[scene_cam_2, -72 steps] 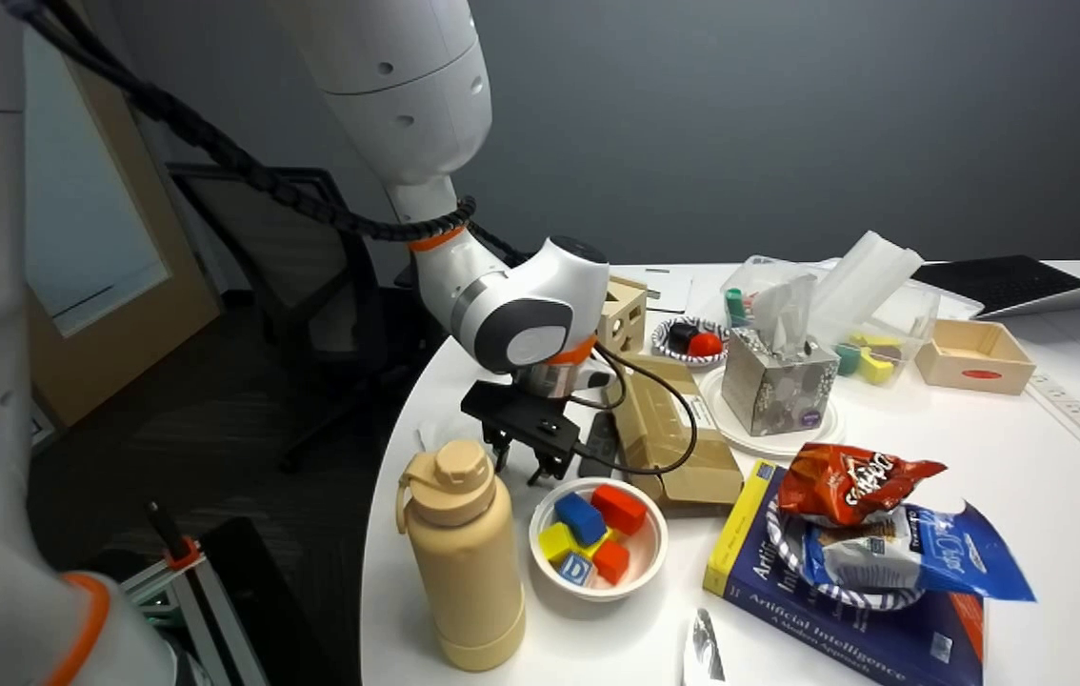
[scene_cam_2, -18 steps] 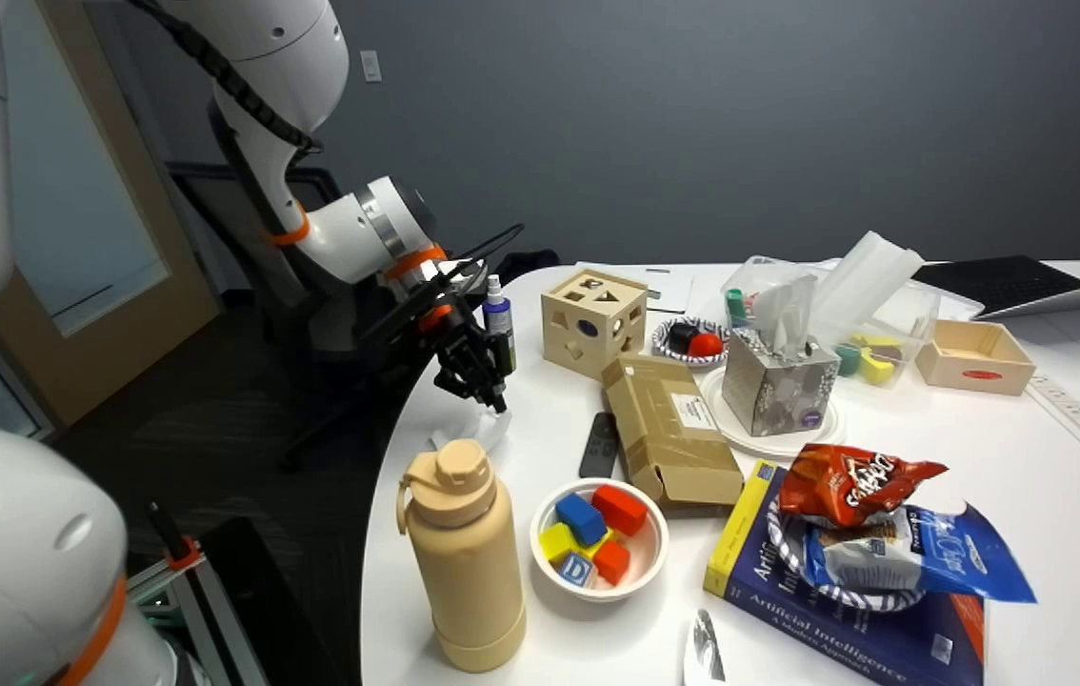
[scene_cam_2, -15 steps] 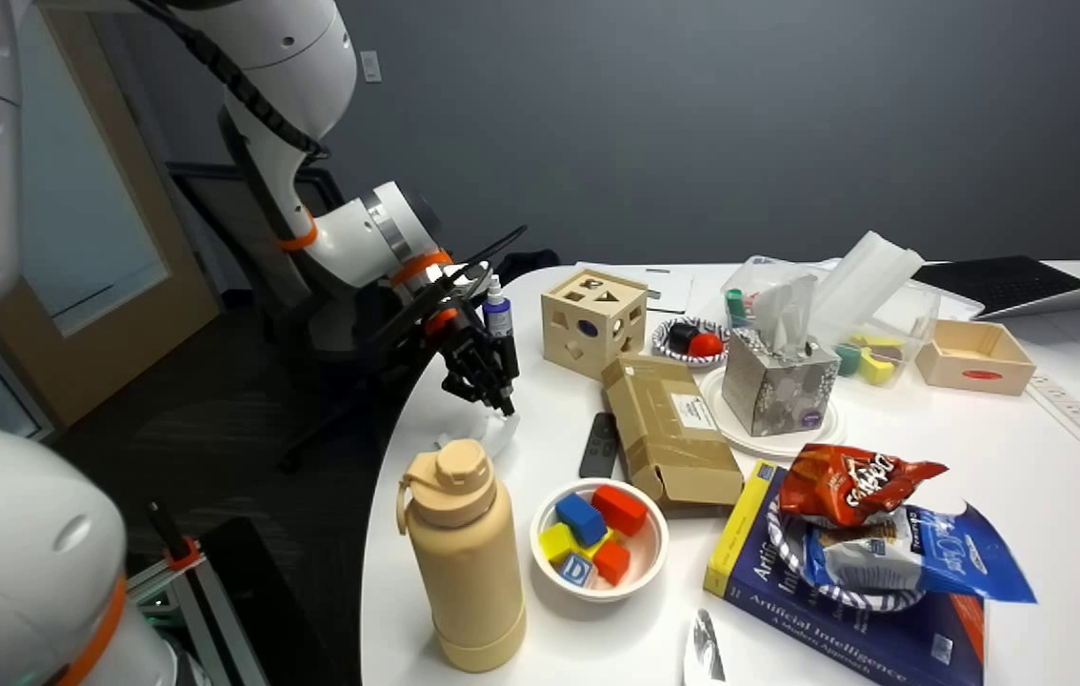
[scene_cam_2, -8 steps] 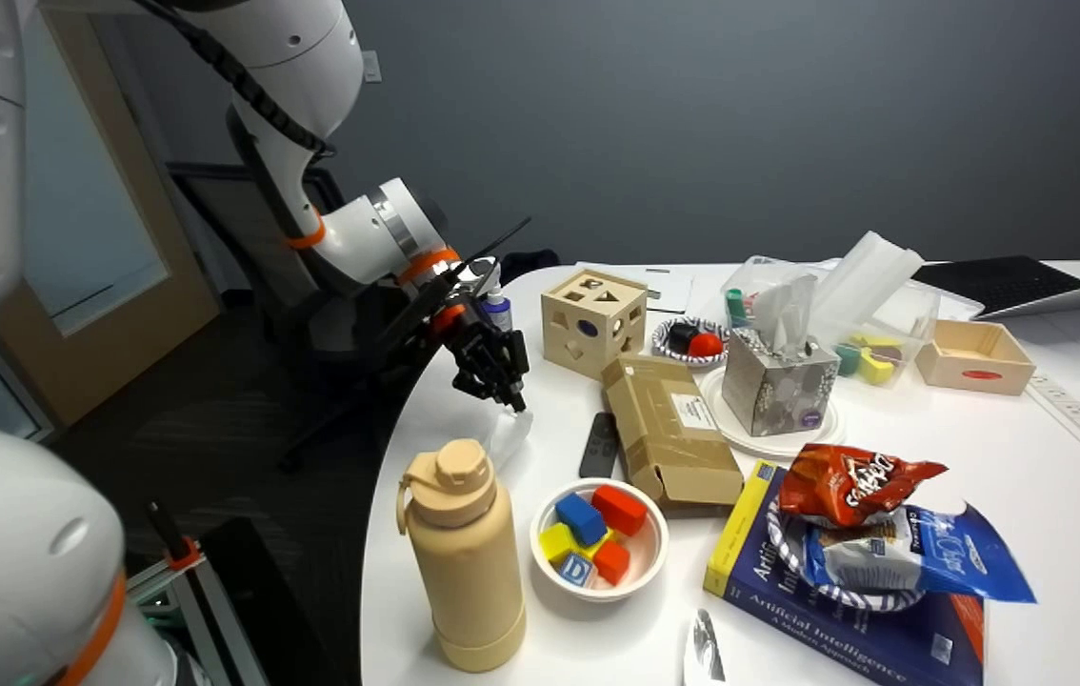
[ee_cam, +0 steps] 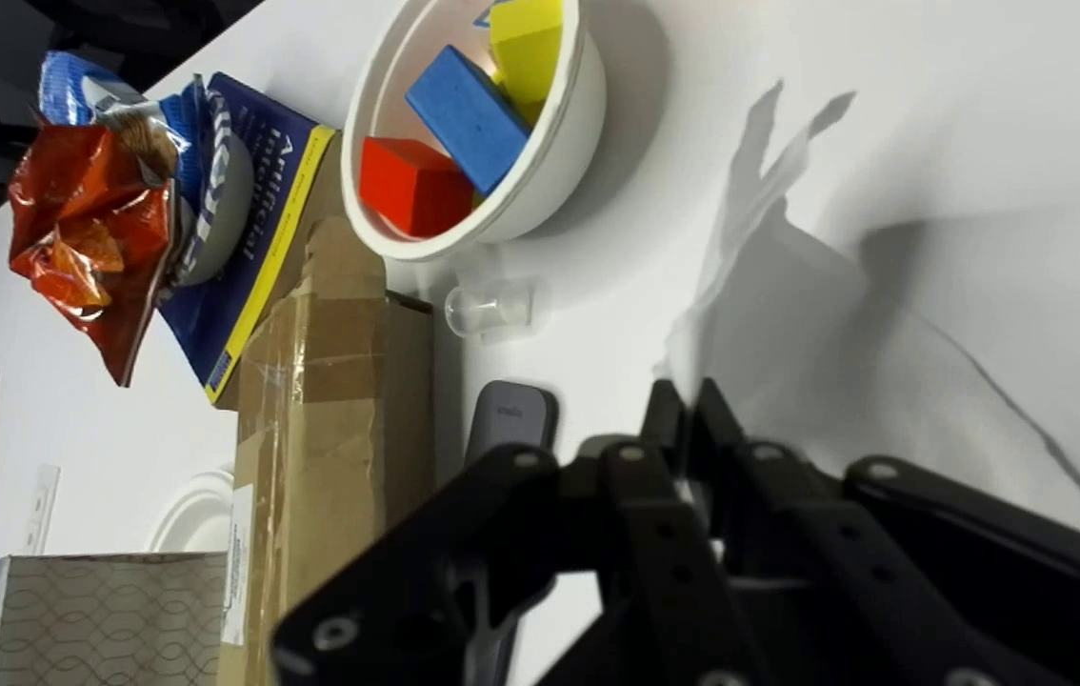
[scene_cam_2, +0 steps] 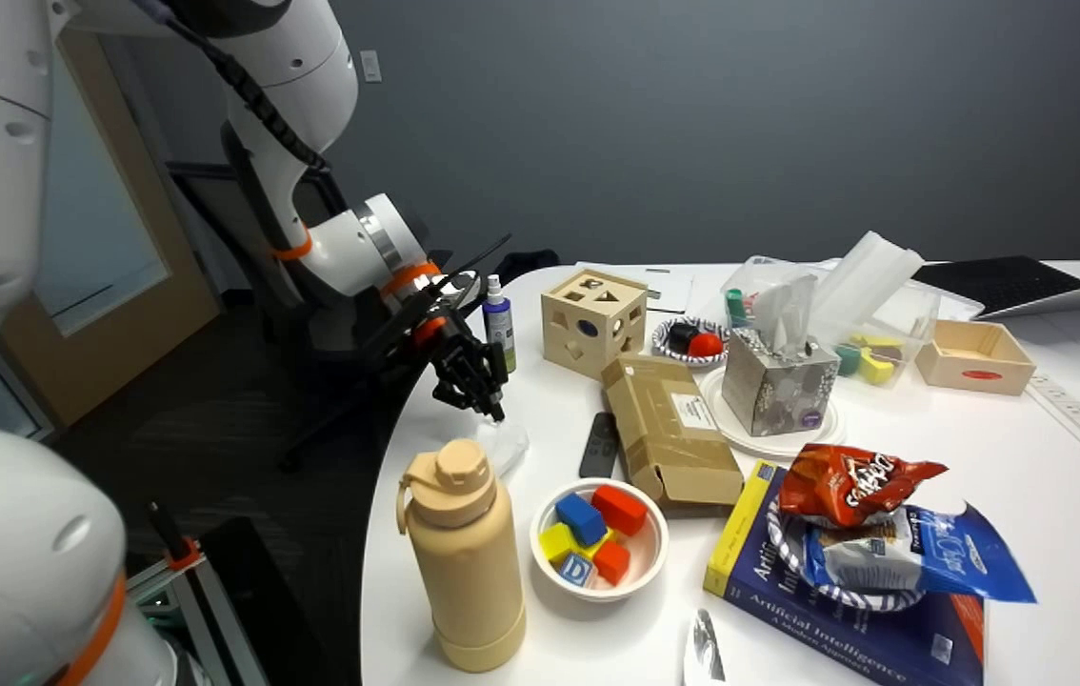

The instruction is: Fold the tissue on the table

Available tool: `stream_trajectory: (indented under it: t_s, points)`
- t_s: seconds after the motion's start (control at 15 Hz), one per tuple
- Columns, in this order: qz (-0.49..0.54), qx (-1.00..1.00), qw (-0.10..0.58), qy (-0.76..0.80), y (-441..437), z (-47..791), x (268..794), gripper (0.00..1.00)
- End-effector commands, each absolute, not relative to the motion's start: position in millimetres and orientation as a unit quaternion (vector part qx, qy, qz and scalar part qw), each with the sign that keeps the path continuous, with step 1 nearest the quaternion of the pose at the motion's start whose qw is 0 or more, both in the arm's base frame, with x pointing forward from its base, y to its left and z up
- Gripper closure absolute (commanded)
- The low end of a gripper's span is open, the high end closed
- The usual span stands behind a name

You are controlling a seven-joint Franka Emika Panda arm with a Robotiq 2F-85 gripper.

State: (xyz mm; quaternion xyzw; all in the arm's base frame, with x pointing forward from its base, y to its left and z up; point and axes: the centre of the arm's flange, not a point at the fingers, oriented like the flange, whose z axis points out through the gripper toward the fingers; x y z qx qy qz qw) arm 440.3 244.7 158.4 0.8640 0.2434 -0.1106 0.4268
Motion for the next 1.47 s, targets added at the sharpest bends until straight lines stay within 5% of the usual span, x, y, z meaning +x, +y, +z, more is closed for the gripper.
stream_trajectory:
  t_s: [0.0,1.4]
  points:
    - [-0.089,0.869,0.416,0.252,261.6,152.4,442.4,0.99]
    - [-0.082,0.886,0.361,0.279,311.0,139.0,445.0,0.99]
